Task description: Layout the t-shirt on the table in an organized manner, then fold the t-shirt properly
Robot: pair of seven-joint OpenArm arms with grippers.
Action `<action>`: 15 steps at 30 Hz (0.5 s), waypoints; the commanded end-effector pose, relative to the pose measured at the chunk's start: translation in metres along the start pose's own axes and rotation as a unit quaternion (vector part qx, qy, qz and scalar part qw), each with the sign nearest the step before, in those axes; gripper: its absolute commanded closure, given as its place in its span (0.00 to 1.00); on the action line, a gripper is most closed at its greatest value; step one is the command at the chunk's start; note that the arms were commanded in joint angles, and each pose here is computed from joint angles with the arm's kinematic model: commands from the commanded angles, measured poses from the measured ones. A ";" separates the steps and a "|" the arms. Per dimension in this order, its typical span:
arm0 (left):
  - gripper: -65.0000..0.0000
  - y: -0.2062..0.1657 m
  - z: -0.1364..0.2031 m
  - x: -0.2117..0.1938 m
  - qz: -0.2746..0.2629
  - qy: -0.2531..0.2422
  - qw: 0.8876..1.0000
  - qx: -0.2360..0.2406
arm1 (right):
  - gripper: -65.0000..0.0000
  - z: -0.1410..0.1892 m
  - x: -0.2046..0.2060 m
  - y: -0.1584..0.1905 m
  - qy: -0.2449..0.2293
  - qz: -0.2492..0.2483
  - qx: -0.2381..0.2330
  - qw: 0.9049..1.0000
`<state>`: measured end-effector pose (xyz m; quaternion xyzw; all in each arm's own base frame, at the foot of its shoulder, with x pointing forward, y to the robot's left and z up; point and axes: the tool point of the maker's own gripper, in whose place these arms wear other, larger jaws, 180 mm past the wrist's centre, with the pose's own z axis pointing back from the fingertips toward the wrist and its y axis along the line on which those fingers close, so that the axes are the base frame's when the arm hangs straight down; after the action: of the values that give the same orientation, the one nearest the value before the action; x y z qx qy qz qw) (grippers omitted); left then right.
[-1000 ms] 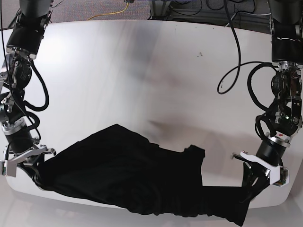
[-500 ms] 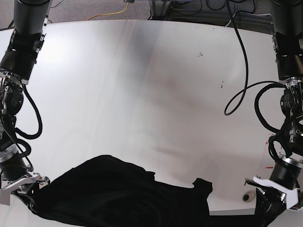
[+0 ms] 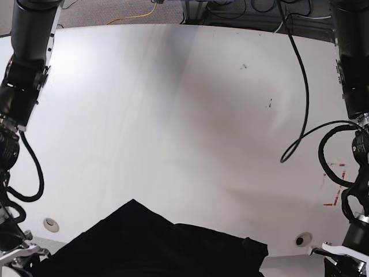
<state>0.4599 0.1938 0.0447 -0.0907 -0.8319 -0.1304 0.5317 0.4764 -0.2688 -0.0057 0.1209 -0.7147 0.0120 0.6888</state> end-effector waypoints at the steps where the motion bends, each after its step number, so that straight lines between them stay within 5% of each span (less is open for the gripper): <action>1: 1.00 0.023 0.002 0.034 -0.028 -0.038 0.998 0.042 | 1.00 0.005 0.043 -0.022 -0.038 0.018 -0.039 0.998; 15: 1.00 0.028 0.003 0.045 -0.055 -0.042 0.996 0.047 | 1.00 0.004 0.023 -0.025 0.004 0.021 -0.036 0.999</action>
<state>0.4516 0.2235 0.0785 -0.0251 -0.8552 -0.1109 0.5057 0.4809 -0.2951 -0.0020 0.0829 -0.6967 -0.0032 0.7126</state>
